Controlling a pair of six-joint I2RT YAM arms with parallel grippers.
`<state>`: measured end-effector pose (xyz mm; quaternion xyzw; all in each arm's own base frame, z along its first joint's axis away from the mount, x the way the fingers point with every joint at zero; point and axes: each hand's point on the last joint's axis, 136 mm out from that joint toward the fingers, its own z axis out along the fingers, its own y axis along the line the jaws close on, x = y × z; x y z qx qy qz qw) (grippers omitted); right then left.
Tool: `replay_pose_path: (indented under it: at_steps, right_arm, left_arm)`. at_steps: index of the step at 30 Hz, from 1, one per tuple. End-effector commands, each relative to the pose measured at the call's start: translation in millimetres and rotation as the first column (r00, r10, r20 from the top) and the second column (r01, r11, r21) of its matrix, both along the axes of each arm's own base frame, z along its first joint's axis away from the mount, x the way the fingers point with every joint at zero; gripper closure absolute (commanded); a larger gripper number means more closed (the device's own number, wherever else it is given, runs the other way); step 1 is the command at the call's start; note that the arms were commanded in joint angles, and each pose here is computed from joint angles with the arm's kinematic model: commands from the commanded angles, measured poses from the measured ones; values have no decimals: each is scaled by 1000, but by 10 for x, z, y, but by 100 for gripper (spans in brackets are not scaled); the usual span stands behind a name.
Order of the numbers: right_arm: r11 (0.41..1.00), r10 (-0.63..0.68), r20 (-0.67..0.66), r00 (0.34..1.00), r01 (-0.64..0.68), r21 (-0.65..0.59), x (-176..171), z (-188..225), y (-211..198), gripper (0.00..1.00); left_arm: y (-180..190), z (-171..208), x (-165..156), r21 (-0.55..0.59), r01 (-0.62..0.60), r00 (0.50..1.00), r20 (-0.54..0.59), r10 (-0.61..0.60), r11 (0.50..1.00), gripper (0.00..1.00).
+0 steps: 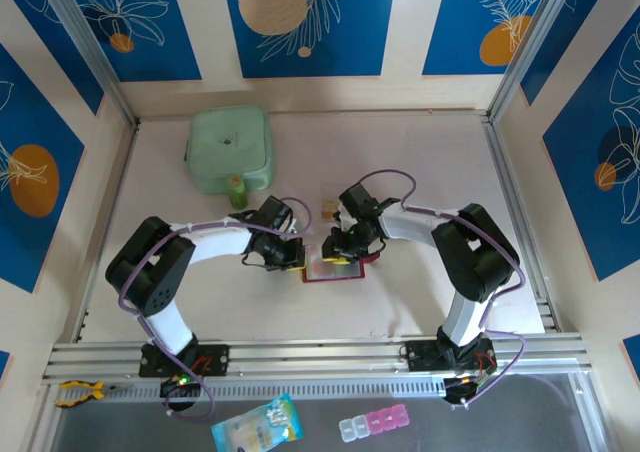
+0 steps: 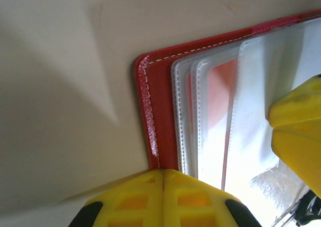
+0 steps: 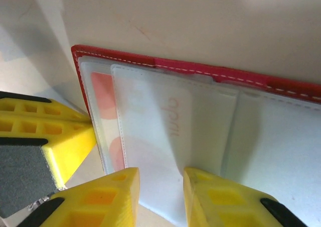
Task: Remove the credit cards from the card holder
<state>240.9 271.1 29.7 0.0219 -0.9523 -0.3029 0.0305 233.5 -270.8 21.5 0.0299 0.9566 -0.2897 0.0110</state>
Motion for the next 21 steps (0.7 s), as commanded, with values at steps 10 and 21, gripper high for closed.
replay_pose_path:
  at_steps: [10, 21]
  right_arm:
    - [972, -4, -20, 1000, 9, 237, -19, 84, -50, 73]
    - [943, -30, -57, 998, 47, 330, 0, 62, -124, 77]
  left_arm:
    - [-108, 427, 156, -66, -18, 997, 69, 22, 998, 92]
    - [-458, 500, 164, -217, -34, 999, 27, 41, 976, 76]
